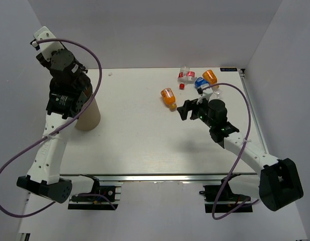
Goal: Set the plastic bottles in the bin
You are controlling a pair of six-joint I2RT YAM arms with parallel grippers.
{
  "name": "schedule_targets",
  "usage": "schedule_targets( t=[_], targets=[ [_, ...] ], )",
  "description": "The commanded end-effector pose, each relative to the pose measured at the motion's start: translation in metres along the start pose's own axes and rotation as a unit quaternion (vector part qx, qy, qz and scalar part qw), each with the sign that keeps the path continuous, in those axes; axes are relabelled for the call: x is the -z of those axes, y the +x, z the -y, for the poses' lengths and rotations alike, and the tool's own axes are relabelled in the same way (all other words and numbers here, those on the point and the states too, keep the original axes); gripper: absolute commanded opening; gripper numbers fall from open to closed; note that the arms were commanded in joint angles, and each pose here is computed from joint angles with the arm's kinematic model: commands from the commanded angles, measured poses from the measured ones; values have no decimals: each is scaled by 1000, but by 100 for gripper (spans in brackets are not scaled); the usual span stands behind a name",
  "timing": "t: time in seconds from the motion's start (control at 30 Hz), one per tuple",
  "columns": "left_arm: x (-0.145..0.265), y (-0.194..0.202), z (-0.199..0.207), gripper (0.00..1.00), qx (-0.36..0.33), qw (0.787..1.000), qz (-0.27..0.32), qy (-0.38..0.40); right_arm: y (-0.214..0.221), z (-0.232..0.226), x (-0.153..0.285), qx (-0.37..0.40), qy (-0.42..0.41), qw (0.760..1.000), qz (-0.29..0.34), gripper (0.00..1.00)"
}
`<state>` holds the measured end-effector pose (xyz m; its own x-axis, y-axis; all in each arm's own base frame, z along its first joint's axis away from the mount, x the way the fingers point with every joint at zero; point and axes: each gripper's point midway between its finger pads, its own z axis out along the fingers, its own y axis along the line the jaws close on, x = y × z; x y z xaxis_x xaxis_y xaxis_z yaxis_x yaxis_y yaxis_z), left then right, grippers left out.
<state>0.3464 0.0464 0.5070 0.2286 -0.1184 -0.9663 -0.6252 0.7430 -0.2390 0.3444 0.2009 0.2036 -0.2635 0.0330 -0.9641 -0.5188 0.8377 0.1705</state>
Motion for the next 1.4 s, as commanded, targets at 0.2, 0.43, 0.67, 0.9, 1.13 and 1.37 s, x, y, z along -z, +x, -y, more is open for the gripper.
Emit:
schedule_targets(
  t=[0.2,0.43,0.67,0.9,1.13,1.37],
  targets=[
    [-21,44,-49,0,-60,985,-47,-154,5,23,-14,-51,41,998,-15,89],
    [-28,114,-56,41,-79,980,-119,-136,15,50,-10,-61,95,993,-31,89],
    [-46,98,-11,98,-68,987,-129,-63,14,71,10,-72,132,988,-16,89],
    [-28,58,91,98,-16,984,-114,137,11,103,39,-112,182,977,3,89],
    [47,182,209,98,-85,920,-214,318,21,136,61,-144,232,962,-9,89],
    [107,294,276,98,-47,873,-314,371,29,146,73,-146,248,958,-12,89]
  ],
)
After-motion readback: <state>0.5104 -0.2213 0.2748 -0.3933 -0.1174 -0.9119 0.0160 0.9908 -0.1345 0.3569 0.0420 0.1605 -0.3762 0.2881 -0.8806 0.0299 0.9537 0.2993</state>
